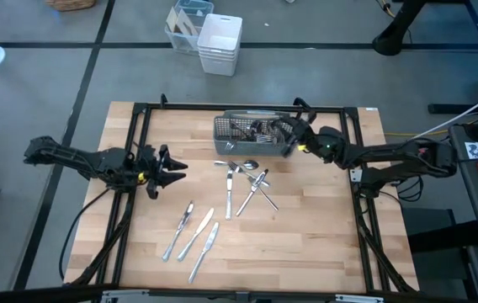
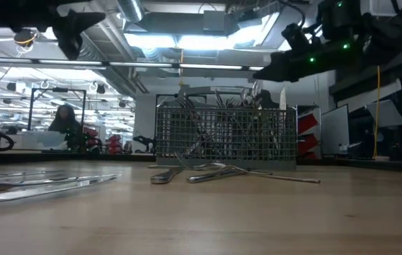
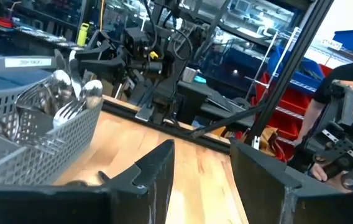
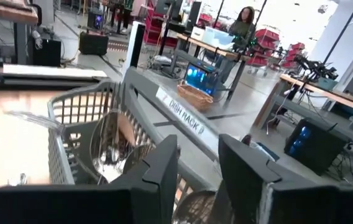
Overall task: Sort silverware
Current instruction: Put the knife into the silverware rack
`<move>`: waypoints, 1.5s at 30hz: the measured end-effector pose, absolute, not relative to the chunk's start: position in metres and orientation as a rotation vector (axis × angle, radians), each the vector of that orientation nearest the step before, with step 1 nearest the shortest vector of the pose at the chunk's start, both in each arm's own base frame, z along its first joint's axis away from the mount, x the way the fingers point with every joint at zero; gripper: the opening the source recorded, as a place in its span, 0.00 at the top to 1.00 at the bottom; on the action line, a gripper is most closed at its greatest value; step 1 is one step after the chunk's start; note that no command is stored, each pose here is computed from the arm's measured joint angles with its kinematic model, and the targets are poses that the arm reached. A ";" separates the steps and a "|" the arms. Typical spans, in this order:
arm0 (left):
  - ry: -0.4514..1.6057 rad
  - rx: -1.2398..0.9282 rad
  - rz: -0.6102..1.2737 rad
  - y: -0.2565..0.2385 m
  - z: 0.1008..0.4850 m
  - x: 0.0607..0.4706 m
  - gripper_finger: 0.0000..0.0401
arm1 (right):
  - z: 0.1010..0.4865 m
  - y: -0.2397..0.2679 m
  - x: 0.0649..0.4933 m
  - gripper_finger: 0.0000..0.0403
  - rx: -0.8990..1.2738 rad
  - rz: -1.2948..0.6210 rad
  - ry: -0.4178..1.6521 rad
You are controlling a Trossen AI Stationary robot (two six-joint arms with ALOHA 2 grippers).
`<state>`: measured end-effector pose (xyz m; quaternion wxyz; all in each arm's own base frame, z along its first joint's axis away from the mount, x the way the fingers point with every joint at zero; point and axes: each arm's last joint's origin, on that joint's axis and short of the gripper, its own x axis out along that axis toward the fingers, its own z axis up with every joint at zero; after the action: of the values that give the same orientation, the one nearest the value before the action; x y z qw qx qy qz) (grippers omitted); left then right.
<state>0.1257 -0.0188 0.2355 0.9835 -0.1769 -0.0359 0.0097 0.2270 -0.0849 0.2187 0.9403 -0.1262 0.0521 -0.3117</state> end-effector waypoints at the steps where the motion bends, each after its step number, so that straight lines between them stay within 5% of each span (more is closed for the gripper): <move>1: -0.065 -0.362 0.020 -0.019 0.238 0.128 0.63 | 0.221 -0.084 0.225 0.71 -0.258 -0.637 0.101; 12: 0.356 -0.696 0.022 -0.031 0.259 0.161 0.63 | 0.247 -0.078 0.209 0.71 -0.250 -0.617 -0.015; 19: 0.752 -1.238 0.005 -0.048 0.243 0.179 0.63 | 0.265 -0.067 0.200 0.71 -0.176 -0.350 -0.154; 27: 1.239 -1.488 0.214 -0.083 0.204 0.179 0.63 | 0.267 -0.059 0.199 0.71 -0.107 -0.093 -0.181; 36: 1.314 -1.453 0.456 -0.106 0.174 0.182 0.63 | 0.261 -0.053 0.200 0.71 -0.023 0.124 -0.126; 45: 1.296 -1.305 0.573 -0.122 0.142 0.187 0.63 | 0.251 -0.053 0.201 0.71 0.021 0.136 -0.019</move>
<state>0.1870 -0.1222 0.1424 0.5706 -0.5563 0.5525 0.2443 0.2010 -0.0532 0.2505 0.9976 0.0103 -0.0094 0.0678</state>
